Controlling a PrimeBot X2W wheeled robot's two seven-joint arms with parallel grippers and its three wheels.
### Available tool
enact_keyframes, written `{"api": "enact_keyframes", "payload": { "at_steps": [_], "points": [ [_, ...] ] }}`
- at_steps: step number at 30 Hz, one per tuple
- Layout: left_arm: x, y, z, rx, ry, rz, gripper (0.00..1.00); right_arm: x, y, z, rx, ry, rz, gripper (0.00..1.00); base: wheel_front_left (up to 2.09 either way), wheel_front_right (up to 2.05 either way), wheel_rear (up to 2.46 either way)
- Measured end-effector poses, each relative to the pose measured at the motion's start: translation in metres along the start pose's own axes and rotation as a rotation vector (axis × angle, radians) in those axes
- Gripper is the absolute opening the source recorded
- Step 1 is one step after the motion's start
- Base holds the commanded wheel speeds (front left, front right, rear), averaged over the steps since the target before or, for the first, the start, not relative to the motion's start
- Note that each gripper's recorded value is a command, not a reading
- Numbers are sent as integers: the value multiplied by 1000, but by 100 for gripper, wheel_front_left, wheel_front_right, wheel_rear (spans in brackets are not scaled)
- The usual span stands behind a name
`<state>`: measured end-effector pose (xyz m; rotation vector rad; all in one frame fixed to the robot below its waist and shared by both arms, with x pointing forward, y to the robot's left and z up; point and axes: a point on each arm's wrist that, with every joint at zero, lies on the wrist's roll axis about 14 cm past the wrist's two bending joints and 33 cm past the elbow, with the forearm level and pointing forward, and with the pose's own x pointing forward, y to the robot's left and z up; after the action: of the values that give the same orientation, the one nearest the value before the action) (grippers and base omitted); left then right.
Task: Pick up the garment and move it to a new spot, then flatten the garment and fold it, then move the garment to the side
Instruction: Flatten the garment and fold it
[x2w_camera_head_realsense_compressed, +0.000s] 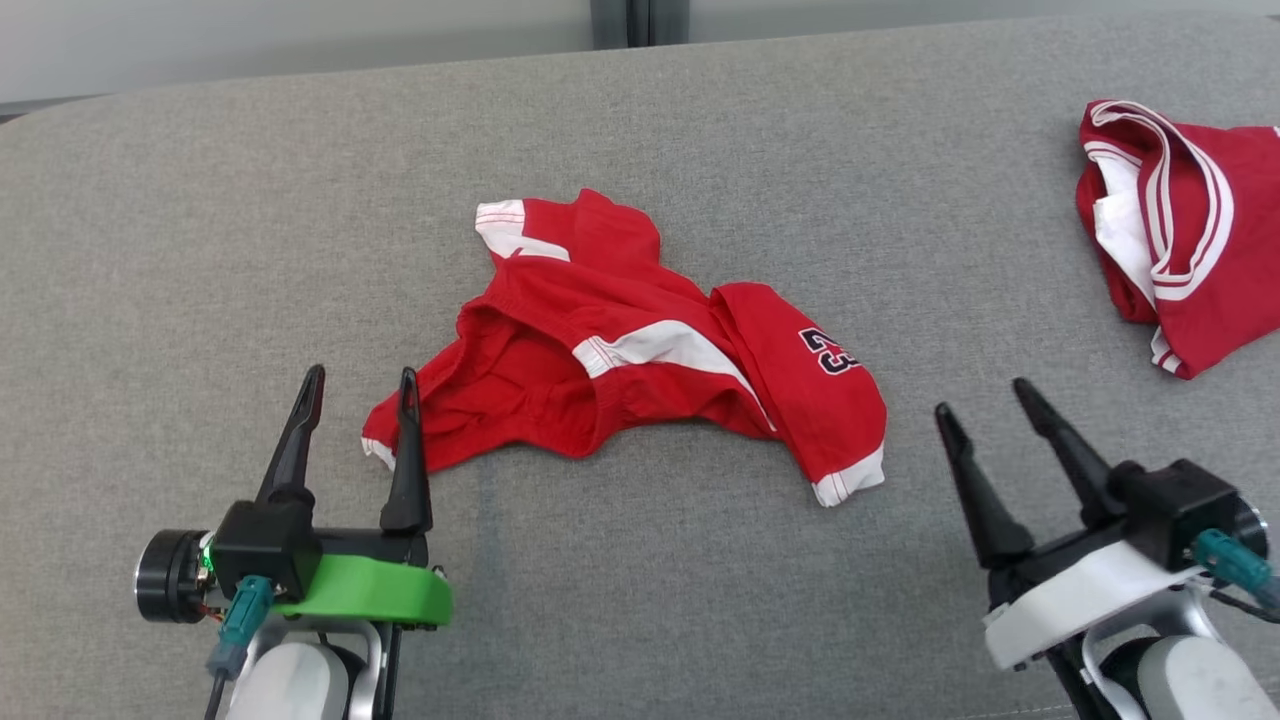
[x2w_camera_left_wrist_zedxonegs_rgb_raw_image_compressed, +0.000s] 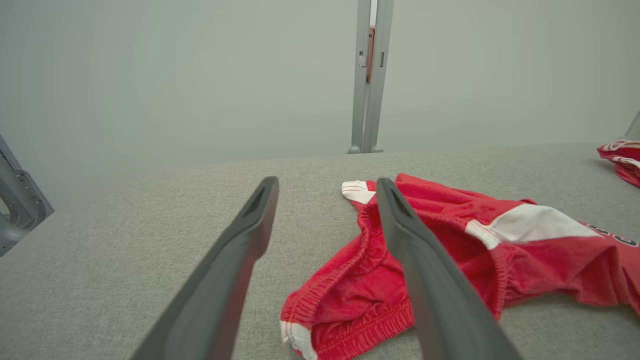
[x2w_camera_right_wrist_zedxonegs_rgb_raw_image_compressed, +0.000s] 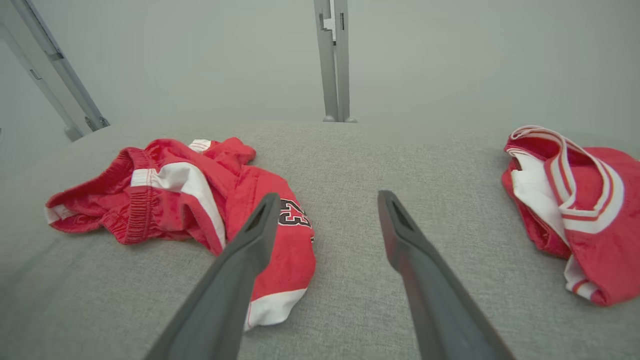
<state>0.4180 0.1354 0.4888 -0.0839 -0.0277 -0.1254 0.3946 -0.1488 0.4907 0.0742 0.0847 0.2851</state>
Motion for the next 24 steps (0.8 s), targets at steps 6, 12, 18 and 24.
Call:
{"api": "enact_keyframes", "payload": {
  "at_steps": [6,12,18,24],
  "points": [
    [15,-6,-1,7,-9,-24,100,7,37,-50,7,164,144,100,0,0,0],
    [25,-8,-12,-3,10,-30,100,14,57,-94,-26,302,241,100,0,0,0],
    [28,-3,-22,-1,33,-18,100,22,56,-116,-42,352,255,0,0,0,0],
    [31,-3,-24,2,37,-20,100,31,51,-95,28,236,212,0,0,0,0]
  ]
}}
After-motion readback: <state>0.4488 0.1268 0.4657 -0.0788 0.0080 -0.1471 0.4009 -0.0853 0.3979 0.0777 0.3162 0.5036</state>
